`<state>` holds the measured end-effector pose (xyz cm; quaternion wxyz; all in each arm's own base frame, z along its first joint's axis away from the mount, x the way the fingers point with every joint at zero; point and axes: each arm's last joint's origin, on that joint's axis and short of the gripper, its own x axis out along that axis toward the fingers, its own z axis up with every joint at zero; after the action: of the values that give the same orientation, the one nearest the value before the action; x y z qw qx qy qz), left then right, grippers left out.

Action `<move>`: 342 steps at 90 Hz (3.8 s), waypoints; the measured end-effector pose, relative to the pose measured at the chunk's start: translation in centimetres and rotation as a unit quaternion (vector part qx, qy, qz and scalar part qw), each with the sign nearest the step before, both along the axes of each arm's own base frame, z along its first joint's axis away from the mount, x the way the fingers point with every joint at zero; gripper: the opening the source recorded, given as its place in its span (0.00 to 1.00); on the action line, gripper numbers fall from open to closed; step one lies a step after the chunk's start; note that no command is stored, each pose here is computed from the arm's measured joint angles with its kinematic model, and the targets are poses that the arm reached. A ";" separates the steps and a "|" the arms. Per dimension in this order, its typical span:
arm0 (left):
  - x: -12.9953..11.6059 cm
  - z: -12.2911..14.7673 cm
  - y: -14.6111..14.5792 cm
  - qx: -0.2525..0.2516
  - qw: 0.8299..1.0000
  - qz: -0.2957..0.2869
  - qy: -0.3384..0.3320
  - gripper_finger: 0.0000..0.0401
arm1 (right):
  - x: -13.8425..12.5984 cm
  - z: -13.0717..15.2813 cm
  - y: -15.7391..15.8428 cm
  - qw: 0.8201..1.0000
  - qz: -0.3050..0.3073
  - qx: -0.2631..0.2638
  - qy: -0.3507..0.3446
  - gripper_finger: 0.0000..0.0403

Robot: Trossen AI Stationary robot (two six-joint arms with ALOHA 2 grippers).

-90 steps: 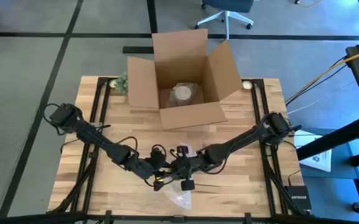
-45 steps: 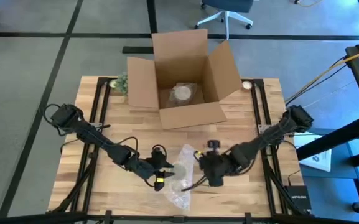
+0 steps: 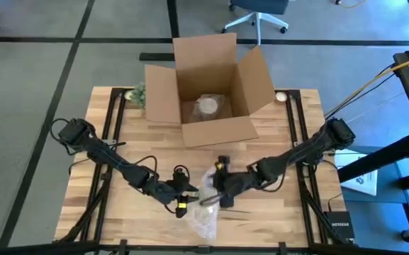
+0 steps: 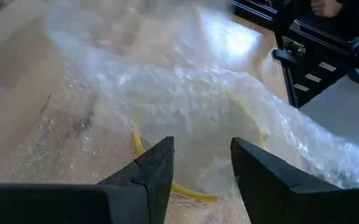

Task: Wrap mug
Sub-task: Wrap the orange mug with transparent bubble wrap

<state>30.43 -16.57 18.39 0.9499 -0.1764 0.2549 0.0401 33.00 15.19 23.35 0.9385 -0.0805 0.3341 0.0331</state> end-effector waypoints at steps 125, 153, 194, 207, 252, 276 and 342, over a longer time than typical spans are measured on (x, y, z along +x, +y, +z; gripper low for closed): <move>1.0 -1.5 0.4 -0.016 1.000 0.026 0.002 0.36 | 7.6 -3.4 3.0 0.976 0.021 0.026 0.214 0.25; 0.9 -1.5 0.4 0.001 1.000 0.026 0.005 0.36 | 6.8 3.6 4.8 0.979 0.037 0.012 0.200 0.25; 0.8 -1.5 0.2 -0.002 1.000 0.020 0.004 0.36 | -1.2 3.0 1.3 0.956 -0.146 -0.119 0.226 0.25; 0.8 -1.5 0.2 -0.003 1.000 0.020 0.005 0.36 | -2.7 -2.8 -2.7 0.953 -0.189 -0.108 0.212 0.25; 0.9 -1.3 0.1 -0.004 1.000 0.013 -0.010 0.36 | 0.9 -3.8 -4.5 0.993 -0.023 0.115 -0.009 0.25; 1.0 -1.2 0.2 -0.006 1.000 0.015 -0.011 0.36 | 0.6 -0.2 -0.4 0.996 0.038 0.085 0.000 0.25; -0.1 1.6 -0.1 -0.044 0.998 0.002 -0.043 0.36 | 5.3 -5.1 2.7 0.984 -0.024 0.052 0.168 0.25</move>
<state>30.34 -16.69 19.95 0.9512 -0.2206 0.2148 0.0234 38.31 17.85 18.21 0.8723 -0.0168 0.4869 0.0409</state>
